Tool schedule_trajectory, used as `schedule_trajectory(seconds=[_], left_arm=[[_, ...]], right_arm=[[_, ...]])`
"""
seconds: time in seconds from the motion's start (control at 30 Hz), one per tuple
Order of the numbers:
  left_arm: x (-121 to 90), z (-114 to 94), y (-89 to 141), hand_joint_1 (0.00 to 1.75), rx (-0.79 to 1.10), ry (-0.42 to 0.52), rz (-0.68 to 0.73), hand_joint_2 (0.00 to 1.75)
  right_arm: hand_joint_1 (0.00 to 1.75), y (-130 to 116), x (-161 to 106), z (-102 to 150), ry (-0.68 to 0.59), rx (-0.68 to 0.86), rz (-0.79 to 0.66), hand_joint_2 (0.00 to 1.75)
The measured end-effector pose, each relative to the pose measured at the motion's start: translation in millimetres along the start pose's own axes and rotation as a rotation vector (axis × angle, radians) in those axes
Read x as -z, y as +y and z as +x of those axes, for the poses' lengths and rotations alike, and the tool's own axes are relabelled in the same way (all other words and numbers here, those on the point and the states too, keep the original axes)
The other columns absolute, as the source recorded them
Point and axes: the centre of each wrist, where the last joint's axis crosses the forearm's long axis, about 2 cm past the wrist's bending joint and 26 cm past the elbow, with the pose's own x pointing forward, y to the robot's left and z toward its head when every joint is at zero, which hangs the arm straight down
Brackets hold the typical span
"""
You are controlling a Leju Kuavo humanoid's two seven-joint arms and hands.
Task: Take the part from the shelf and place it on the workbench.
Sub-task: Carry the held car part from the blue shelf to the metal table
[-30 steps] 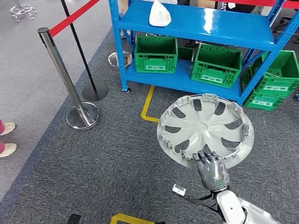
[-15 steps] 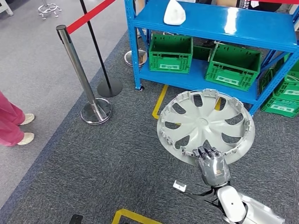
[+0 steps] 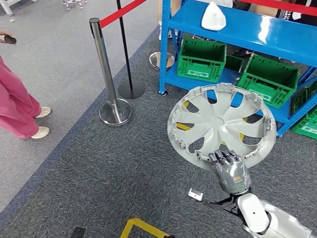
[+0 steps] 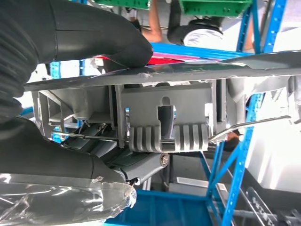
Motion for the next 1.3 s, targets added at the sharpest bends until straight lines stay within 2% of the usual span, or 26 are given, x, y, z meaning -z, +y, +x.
schedule_trajectory(seconds=[0.27,0.7,1.0,1.3], left_arm=[[-1,-1,0,0.00,-0.001,0.003,0.001,0.00],[0,0,-1,0.00,-0.009,0.004,0.004,0.00],[-2,-2,-3,0.00,-0.012,0.011,0.000,0.00],[-3,-4,-4,0.00,-0.009,0.016,-0.003,0.00]], right_arm=[[1.75,-9,1,-11,-0.023,-0.006,-0.026,1.75],[1.75,-16,-13,-29,-0.050,-0.031,-0.011,1.75],[1.75,-26,-28,-29,-0.135,-0.020,-0.002,1.75],[1.75,-34,-32,-28,-0.125,-0.013,-0.017,1.75]])
